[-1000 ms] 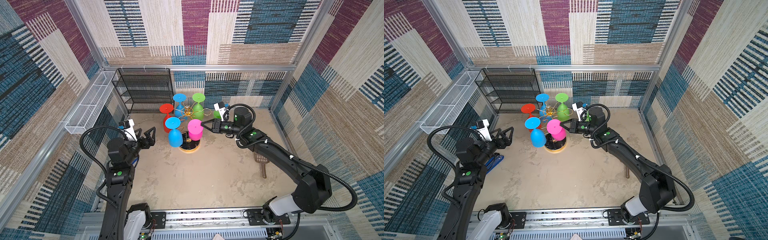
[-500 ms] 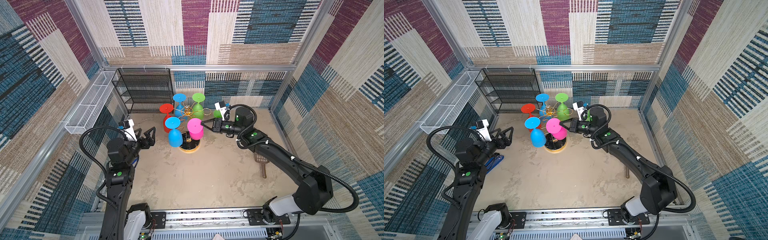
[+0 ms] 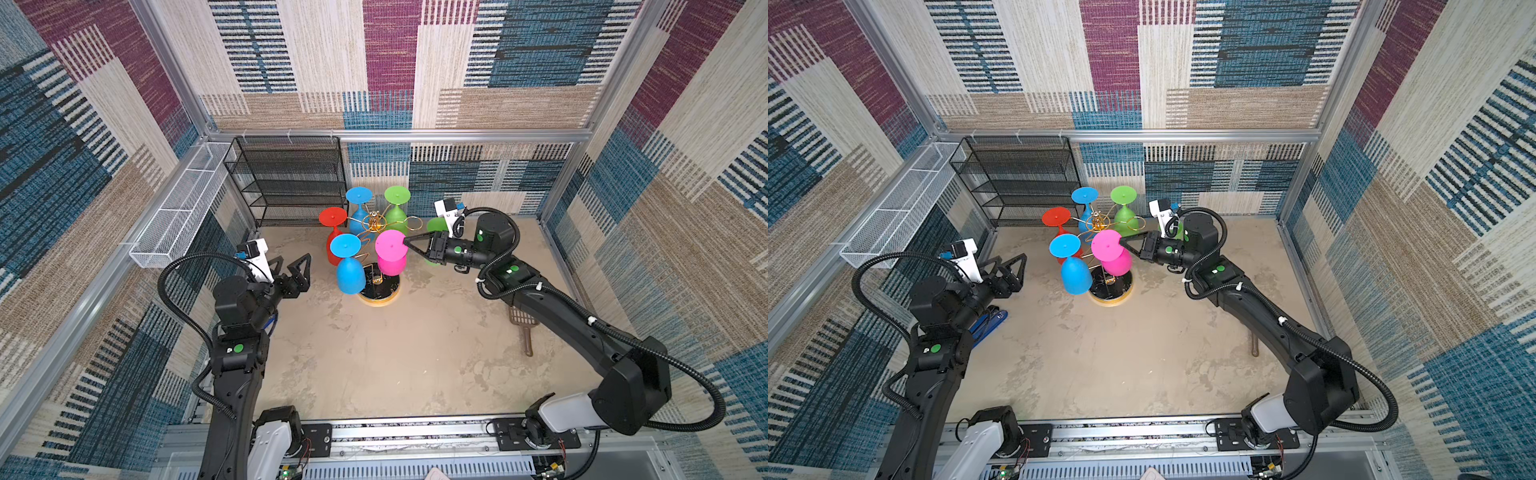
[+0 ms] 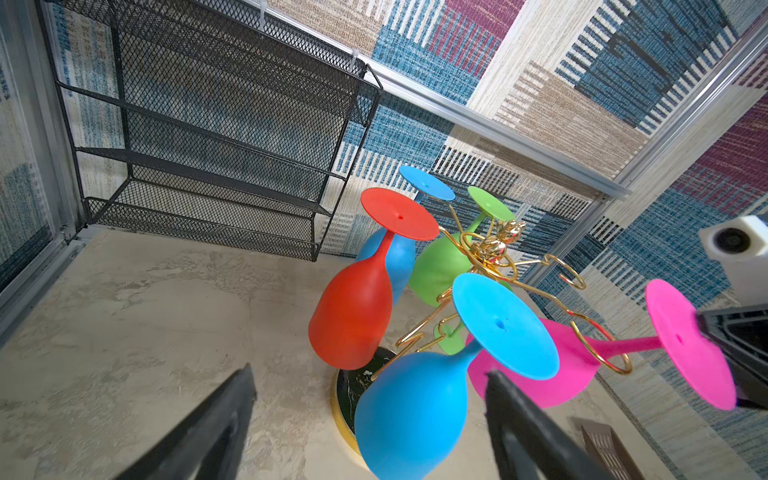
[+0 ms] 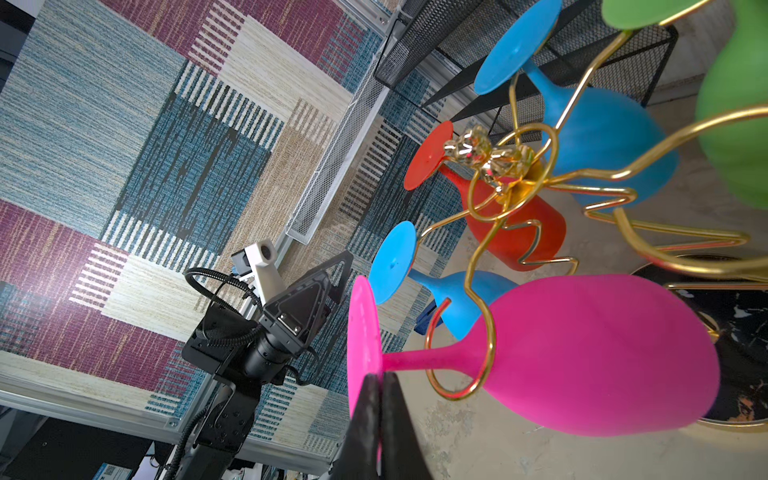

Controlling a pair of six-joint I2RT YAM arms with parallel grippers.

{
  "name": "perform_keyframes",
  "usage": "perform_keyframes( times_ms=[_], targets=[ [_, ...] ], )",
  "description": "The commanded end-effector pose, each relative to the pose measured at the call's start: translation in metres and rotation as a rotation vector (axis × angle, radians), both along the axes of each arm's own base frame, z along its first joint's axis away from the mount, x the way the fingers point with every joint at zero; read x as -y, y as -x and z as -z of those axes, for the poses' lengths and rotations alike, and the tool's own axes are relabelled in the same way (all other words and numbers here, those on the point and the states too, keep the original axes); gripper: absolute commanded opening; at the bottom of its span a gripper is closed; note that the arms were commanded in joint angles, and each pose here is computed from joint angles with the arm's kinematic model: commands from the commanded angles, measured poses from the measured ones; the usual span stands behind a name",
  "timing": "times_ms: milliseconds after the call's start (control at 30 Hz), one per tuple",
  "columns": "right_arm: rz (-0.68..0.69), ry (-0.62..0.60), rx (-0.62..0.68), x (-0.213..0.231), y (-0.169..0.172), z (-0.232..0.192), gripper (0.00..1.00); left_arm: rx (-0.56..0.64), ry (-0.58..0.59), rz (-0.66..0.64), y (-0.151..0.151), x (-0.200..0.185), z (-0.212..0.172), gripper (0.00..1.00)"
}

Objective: Take the wine glass off the wine glass rack
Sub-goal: 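Close the right gripper on the pink glass's foot and pull it outward, then pull the pink glass off its rack hook with the right gripper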

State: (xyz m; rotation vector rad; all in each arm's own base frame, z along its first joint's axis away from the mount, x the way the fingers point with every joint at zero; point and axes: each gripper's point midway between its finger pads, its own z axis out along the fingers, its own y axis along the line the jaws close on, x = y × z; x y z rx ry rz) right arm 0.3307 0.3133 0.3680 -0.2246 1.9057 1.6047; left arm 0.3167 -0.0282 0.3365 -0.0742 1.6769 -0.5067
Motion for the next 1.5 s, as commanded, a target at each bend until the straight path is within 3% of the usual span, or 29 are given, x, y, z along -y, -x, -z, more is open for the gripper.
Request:
perform_keyframes(
  times_ms=[0,1000,1467],
  targets=[
    [0.008,-0.043,0.033,-0.001,-0.004,-0.014,0.00,0.029,0.002,0.001,0.001,0.000,-0.007,0.89],
    [0.042,-0.070,0.014,-0.018,-0.041,-0.006,0.00,0.032,-0.002,0.001,0.001,0.000,-0.008,0.89],
    [-0.005,-0.036,0.026,-0.031,-0.032,-0.002,0.00,0.031,-0.001,0.001,0.001,0.000,-0.008,0.89]
  ],
)
